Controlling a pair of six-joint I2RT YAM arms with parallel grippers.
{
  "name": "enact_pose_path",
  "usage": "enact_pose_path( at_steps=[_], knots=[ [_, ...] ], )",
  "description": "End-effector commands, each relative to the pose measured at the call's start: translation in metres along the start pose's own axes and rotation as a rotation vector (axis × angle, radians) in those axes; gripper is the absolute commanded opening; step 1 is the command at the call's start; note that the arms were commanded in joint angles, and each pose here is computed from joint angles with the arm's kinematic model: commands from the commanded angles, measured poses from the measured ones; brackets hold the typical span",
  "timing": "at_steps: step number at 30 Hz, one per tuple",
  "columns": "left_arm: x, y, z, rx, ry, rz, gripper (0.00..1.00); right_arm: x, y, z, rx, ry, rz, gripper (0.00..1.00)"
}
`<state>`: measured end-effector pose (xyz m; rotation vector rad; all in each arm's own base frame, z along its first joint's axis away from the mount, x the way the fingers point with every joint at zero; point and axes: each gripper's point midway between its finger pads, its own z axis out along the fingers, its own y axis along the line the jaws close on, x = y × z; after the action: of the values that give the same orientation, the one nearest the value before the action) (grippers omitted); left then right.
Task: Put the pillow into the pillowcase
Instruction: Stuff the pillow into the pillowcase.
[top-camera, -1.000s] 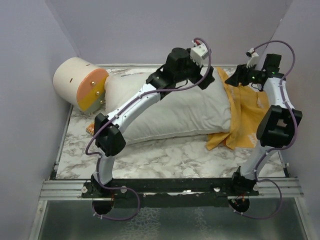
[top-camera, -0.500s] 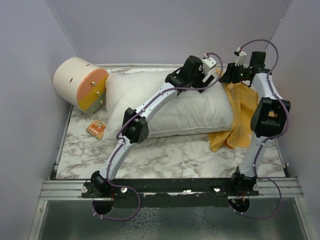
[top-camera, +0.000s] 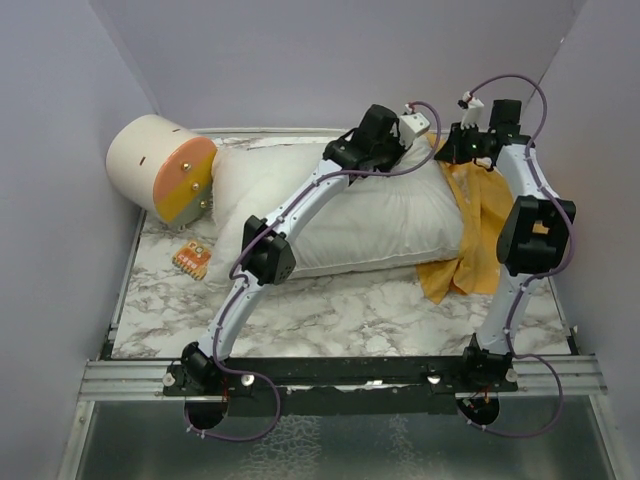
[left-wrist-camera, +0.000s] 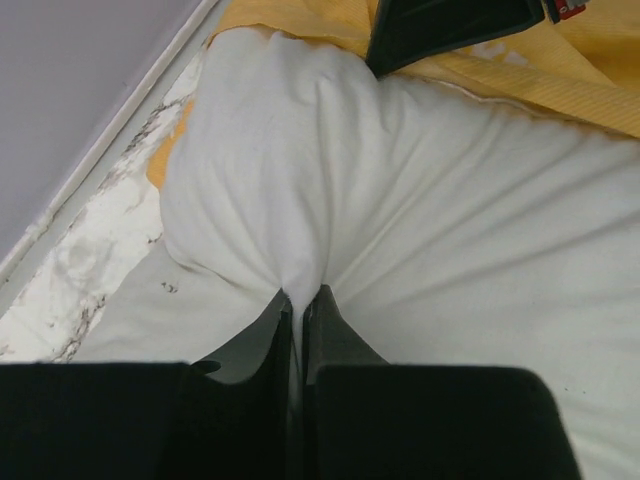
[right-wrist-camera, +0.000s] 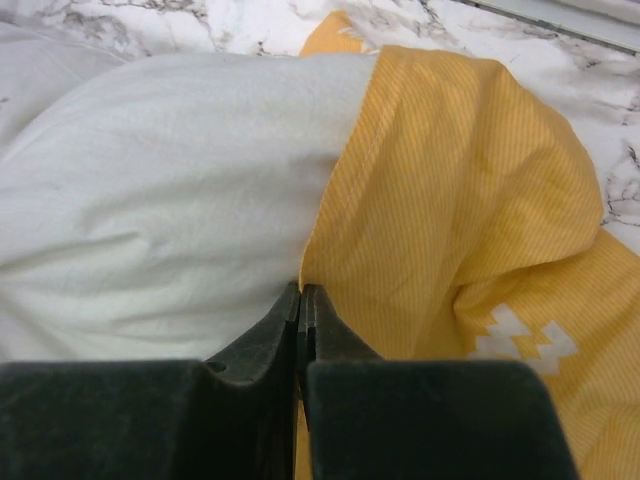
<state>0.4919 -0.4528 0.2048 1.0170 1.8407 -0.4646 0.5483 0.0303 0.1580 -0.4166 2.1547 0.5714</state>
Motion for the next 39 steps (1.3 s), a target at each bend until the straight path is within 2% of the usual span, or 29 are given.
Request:
enact_pose_path(
  at_steps=[1,5,8,10,16,20,23,28,33,36,39],
  knots=[
    [0.050,-0.027,-0.008,0.142,0.179,-0.036,0.00,-0.056,0.045,-0.041,-0.097,-0.168,-0.145,0.01],
    [0.048,-0.037,-0.023,0.180,0.176,-0.035,0.00,-0.071,0.088,-0.067,-0.244,-0.236,-0.172,0.01],
    [0.038,-0.049,-0.038,0.209,0.113,-0.021,0.00,-0.079,0.113,-0.080,-0.340,-0.261,-0.158,0.01],
    [0.024,-0.058,-0.052,0.229,0.026,0.004,0.00,-0.084,0.128,-0.084,-0.387,-0.264,-0.154,0.01],
    [-0.042,-0.086,-0.127,0.270,-0.384,0.169,0.00,-0.098,0.188,-0.091,-0.506,-0.253,-0.186,0.01],
    [-0.064,-0.095,-0.168,0.249,-0.533,0.242,0.00,-0.098,0.218,-0.099,-0.545,-0.249,-0.200,0.01],
    [-0.072,-0.101,-0.187,0.238,-0.583,0.271,0.00,-0.088,0.216,-0.094,-0.496,-0.221,-0.180,0.01],
    [-0.068,-0.110,-0.203,0.224,-0.606,0.303,0.00,-0.067,0.177,-0.085,-0.272,-0.180,-0.161,0.01],
    [-0.070,-0.115,-0.222,0.197,-0.645,0.331,0.00,-0.072,0.152,-0.100,-0.115,-0.213,-0.177,0.01],
    [-0.076,-0.122,-0.230,0.196,-0.667,0.358,0.00,-0.080,0.154,-0.105,-0.112,-0.228,-0.177,0.01],
    [-0.086,-0.139,-0.233,0.222,-0.694,0.390,0.00,-0.090,0.182,-0.098,-0.221,-0.220,-0.177,0.01]
  ],
)
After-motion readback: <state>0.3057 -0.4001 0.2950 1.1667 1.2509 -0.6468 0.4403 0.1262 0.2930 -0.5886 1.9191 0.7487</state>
